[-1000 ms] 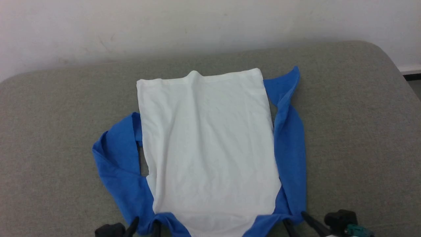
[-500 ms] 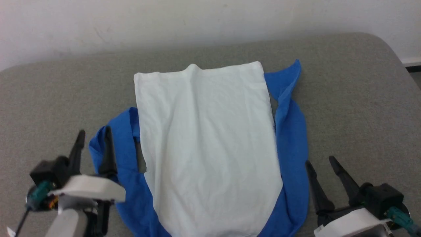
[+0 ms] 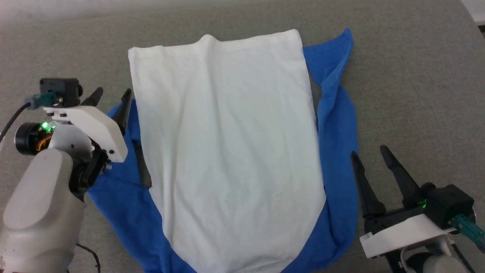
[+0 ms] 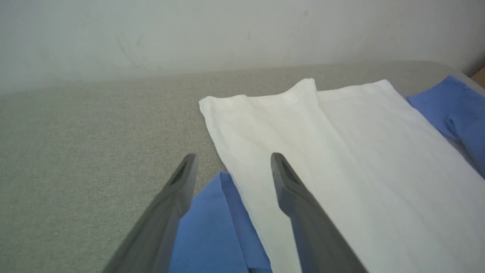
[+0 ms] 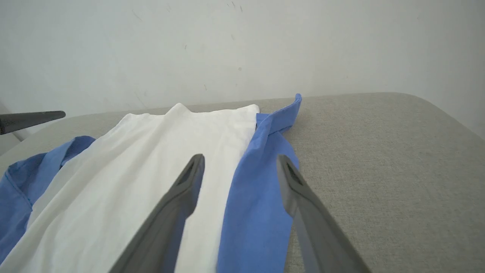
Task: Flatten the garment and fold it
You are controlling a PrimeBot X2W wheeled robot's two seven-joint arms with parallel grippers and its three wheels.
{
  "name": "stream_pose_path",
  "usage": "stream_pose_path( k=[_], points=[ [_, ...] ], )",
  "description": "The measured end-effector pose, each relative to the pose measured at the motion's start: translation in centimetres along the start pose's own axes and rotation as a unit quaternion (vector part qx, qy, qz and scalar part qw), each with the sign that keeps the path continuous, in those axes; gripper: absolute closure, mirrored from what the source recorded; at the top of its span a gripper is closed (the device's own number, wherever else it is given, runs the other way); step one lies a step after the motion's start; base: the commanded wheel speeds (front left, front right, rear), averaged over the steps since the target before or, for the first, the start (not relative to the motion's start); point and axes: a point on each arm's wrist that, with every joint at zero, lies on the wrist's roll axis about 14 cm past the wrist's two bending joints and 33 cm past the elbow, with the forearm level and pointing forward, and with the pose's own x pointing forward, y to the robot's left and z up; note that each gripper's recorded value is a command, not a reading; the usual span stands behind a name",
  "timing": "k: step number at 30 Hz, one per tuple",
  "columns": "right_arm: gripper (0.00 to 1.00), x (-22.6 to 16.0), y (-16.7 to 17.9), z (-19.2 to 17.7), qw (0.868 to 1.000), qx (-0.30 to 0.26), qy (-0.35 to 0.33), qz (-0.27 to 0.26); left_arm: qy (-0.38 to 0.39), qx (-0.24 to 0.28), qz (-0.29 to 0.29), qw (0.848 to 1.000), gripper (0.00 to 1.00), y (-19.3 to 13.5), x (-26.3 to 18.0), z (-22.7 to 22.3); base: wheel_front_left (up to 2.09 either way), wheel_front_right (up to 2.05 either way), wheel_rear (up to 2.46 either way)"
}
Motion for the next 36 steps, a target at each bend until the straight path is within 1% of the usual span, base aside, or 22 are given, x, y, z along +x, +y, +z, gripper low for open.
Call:
stream_pose_path(
  k=[2, 5, 7, 8, 9, 14, 15, 16, 18, 19, 20, 21, 24, 27, 30, 33, 36],
  points=[
    [0.0, 0.2, -0.2, -0.4, 1.0, 0.0, 0.006, -0.003, 0.061, 0.007, -0.012, 0.998, 0.0, -0.1, 0.9, -2.3, 0.0, 0.0, 0.0],
    [0.0, 0.4, -0.5, -1.0, 1.0, 0.001, 0.014, -0.007, 0.143, 0.02, -0.019, 0.989, 0.0, 0.3, 1.5, -5.3, 0.0, 0.0, 0.0],
    [0.0, 0.5, -0.7, -1.3, 1.0, 0.001, 0.019, -0.011, 0.192, 0.031, -0.023, 0.981, 0.0, 0.6, 1.8, -7.0, 0.0, 0.0, 0.0],
    [0.0, 0.5, -0.8, -1.6, 1.0, 0.004, 0.023, -0.013, 0.232, 0.042, -0.02, 0.972, 0.0, 1.1, 1.9, -8.3, 0.0, 0.0, 0.0],
    [0.0, 0.6, -0.8, -1.7, 1.0, 0.005, 0.024, -0.013, 0.254, 0.048, -0.02, 0.966, 0.0, 1.3, 2.0, -9.0, 0.0, 0.0, 0.0],
    [0.0, 1.1, -1.2, -2.2, 0.999, 0.009, 0.029, -0.018, 0.315, 0.088, -0.006, 0.945, 0.0, 2.5, 3.0, -10.1, 0.0, 0.0, 0.0],
    [0.0, 1.1, -1.3, -2.4, 0.999, 0.01, 0.031, -0.019, 0.327, 0.094, -0.003, 0.94, 0.04, 2.7, 3.2, -10.4, 0.0, 0.0, 0.0],
    [0.0, 1.1, -1.4, -2.5, 0.999, 0.011, 0.032, -0.021, 0.338, 0.104, 0.0, 0.935, 0.12, 2.8, 3.3, -10.6, 0.0, 0.0, 0.0],
    [0.0, 1.0, -1.6, -2.8, 0.999, 0.014, 0.034, -0.024, 0.362, 0.115, 0.003, 0.925, 0.53, 2.8, 3.5, -11.0, 0.0, 0.0, 0.0],
    [0.0, 1.0, -1.7, -2.9, 0.999, 0.016, 0.036, -0.025, 0.371, 0.118, 0.003, 0.921, 0.7, 2.7, 3.6, -11.1, 0.0, 0.0, 0.0],
    [0.0, 0.9, -1.7, -3.0, 0.999, 0.017, 0.038, -0.026, 0.378, 0.117, 0.002, 0.918, 1.0, 2.6, 3.7, -11.2, 0.0, 0.0, 0.0],
    [0.0, 0.9, -1.7, -3.1, 0.999, 0.018, 0.039, -0.027, 0.381, 0.114, 0.0, 0.917, 1.0, 2.4, 3.8, -11.3, 0.0, 0.0, 0.0],
    [0.0, 0.9, -1.7, -3.2, 0.999, 0.022, 0.04, -0.027, 0.377, 0.112, -0.002, 0.919, 1.0, 2.1, 3.8, -11.3, 0.0, 0.0, 0.0],
    [0.0, 0.8, -1.6, -2.8, 0.999, 0.022, 0.034, -0.026, 0.359, 0.108, 0.005, 0.927, 1.0, 2.1, 3.7, -10.9, 0.0, 0.0, 0.0],
    [0.0, 0.6, -1.7, -2.1, 0.999, 0.021, 0.024, -0.027, 0.315, 0.103, 0.019, 0.943, 1.0, 2.4, 3.4, -10.0, 0.0, 0.0, 0.0],
    [0.0, 0.3, -1.5, -1.5, 0.999, 0.021, 0.016, -0.024, 0.26, 0.089, 0.051, 0.96, 1.0, 3.4, 2.8, -8.6, 0.0, 0.0, 0.0],
    [0.0, -0.4, -1.3, -1.0, 0.999, 0.022, 0.012, -0.023, 0.184, 0.081, 0.074, 0.977, 1.0, 4.2, 2.1, -5.6, 0.0, 0.0, 0.0]
  ],
)
